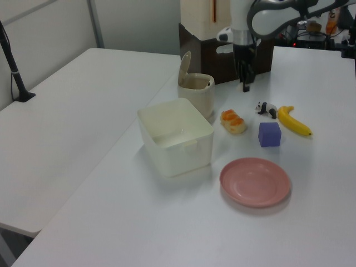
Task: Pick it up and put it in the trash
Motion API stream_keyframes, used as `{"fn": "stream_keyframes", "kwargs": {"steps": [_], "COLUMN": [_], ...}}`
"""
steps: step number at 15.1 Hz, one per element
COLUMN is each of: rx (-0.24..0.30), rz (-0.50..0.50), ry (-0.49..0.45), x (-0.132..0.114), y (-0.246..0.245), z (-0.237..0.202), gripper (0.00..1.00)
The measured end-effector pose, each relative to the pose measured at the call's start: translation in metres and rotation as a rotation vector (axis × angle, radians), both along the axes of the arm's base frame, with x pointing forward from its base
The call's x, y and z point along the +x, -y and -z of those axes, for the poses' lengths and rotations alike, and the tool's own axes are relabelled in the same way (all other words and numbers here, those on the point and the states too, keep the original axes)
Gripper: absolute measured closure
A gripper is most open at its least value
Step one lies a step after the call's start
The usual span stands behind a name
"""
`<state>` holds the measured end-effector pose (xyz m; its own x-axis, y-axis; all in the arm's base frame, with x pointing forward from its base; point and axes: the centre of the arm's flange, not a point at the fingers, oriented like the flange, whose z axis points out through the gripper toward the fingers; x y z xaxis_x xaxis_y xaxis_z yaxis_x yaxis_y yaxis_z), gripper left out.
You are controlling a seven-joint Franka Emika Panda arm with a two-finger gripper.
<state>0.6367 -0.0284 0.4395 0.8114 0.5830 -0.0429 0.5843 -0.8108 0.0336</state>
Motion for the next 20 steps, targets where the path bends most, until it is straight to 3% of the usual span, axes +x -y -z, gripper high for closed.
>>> {"fn": "stream_keyframes", "kwargs": {"steps": [4, 6, 10, 15, 18, 20], "rx": [0.027, 0.054, 0.101, 0.137, 0.154, 0.156], "rz": [0.189, 0.291, 0.384, 0.439, 0.482, 0.484], "ry": [0.19, 0.328, 0.525, 0.625, 0.638, 0.638], "x": [0.02, 0.032, 0.054, 0.071, 0.074, 0.074], "y": [-0.001, -0.001, 0.002, 0.003, 0.002, 0.002], "z": [-0.027, -0.038, -0.037, -0.006, 0.0, 0.0], "gripper": [0.68, 0.66, 0.63, 0.57, 0.5, 0.38]}}
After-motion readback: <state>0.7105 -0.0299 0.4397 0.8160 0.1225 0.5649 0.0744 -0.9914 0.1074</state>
